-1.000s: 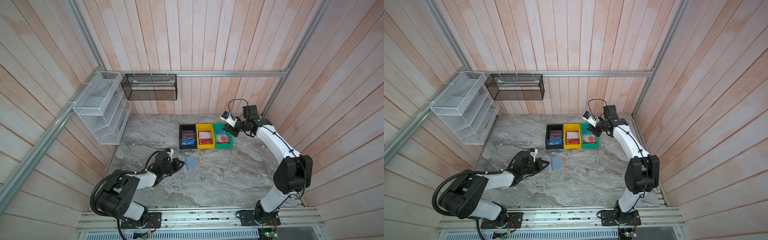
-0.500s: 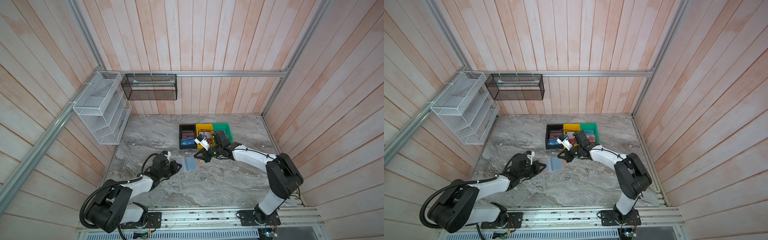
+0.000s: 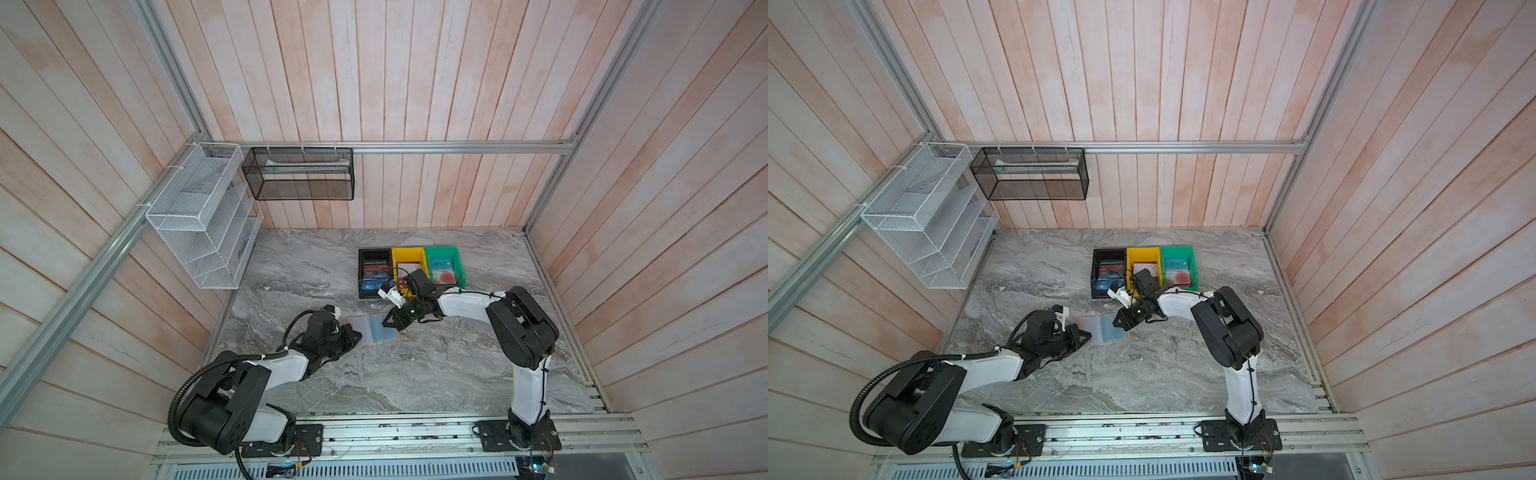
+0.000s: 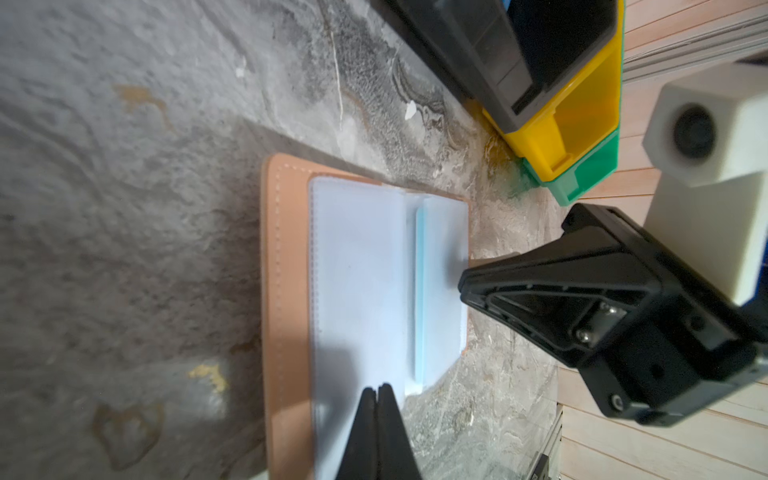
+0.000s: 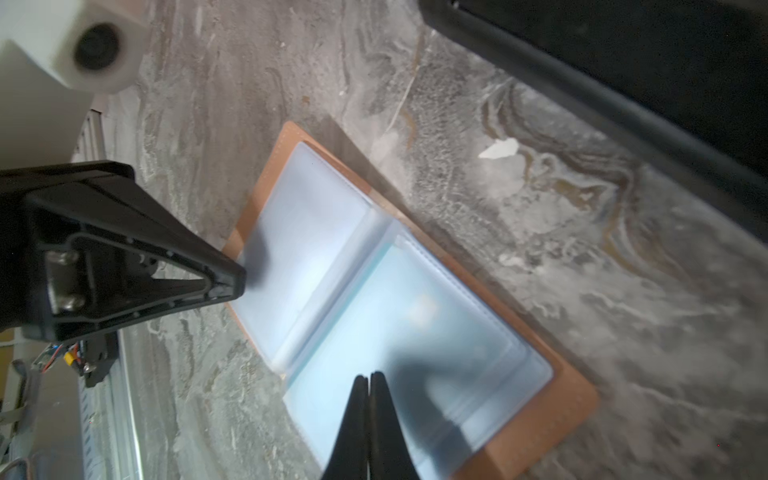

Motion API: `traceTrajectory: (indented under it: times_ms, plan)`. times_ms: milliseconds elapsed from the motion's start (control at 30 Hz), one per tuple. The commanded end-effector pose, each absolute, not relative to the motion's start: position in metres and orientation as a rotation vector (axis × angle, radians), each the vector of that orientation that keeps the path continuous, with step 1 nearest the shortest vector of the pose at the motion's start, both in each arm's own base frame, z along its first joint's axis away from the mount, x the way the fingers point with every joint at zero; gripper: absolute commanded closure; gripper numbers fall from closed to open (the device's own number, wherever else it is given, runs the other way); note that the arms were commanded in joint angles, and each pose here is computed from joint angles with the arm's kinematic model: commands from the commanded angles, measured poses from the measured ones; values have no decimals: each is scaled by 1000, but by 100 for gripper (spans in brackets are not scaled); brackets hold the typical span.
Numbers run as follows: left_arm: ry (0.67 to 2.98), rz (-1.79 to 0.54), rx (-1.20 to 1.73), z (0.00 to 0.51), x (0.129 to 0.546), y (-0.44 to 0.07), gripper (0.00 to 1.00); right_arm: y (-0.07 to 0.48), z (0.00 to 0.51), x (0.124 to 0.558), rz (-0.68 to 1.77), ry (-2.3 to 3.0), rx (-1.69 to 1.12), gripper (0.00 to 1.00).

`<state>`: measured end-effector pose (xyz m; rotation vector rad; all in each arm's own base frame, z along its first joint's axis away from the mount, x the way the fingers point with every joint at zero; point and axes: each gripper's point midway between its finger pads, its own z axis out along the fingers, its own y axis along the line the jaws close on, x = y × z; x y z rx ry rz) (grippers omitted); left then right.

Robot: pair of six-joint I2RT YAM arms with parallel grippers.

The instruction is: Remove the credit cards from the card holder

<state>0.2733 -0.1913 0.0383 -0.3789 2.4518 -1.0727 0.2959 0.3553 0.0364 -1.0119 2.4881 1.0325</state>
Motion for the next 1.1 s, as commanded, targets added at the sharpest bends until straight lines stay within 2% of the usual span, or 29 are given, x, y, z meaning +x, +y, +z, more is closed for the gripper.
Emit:
traceTrajectory:
  times_ms: [0,267,600,1067]
  plan:
    - [2468,-1024,-390,28,274,-185,100,342,19,300,886,2573,-997,100]
    - [2491,-1020,-391,20,275,-187,100,328,10,304,757,2619,-986,100]
    - [2500,-1016,-393,16,272,-186,100,320,17,303,707,2618,-965,100]
    - [2502,-1025,-397,14,273,-187,100,335,0,279,772,2644,-1049,100]
